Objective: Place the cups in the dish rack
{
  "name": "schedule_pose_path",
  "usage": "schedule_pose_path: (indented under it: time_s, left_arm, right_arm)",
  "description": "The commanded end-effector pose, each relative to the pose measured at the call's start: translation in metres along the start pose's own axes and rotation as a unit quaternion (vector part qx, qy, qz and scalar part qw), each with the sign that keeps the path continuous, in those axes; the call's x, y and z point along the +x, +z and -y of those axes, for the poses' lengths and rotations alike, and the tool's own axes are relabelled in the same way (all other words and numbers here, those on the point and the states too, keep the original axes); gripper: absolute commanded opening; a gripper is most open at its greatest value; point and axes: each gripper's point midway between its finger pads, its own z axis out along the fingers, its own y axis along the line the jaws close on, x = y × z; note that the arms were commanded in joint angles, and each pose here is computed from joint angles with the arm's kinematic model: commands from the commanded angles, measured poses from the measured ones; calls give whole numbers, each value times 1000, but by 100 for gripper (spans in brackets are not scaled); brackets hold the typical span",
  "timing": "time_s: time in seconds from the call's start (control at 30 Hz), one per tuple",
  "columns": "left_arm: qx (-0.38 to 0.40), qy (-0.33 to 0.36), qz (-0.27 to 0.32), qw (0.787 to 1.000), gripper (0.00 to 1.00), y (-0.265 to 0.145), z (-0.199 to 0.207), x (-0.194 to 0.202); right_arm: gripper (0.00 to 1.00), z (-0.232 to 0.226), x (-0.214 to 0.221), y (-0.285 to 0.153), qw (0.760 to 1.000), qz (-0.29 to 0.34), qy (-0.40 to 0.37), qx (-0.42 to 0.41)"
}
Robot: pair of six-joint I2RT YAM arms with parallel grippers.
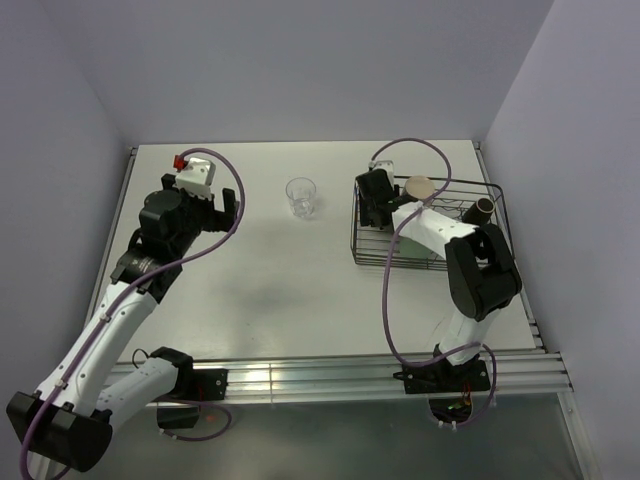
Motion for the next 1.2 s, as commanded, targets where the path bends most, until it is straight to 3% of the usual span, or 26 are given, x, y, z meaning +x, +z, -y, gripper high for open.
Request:
schedule_pose_path:
  time_s: [0.0, 0.4, 0.57, 0.67, 0.8, 1.17]
  left_arm:
    - [13, 3, 17, 1000, 99, 2, 5, -10]
    - [35, -8, -9, 999, 99, 17, 15, -2]
    - [66, -18, -39, 997, 99, 29, 28, 6]
    - [88, -30, -64, 994, 99, 39, 38, 10]
    - [131, -54, -93, 986, 99, 62, 57, 5]
    - [93, -108, -219, 965, 99, 177, 65, 26]
  right_arm:
    - [61, 4, -43, -29, 998, 55, 31, -17]
    - [62, 17, -82, -97, 991, 116, 40, -53]
    - [64, 29, -109, -139, 978, 188, 43, -75]
    - [75, 33, -120, -160, 971, 221, 33, -89]
    - [99, 39, -121, -174, 965, 245, 10, -95]
    - [100, 59, -97, -187, 964, 248, -45, -81]
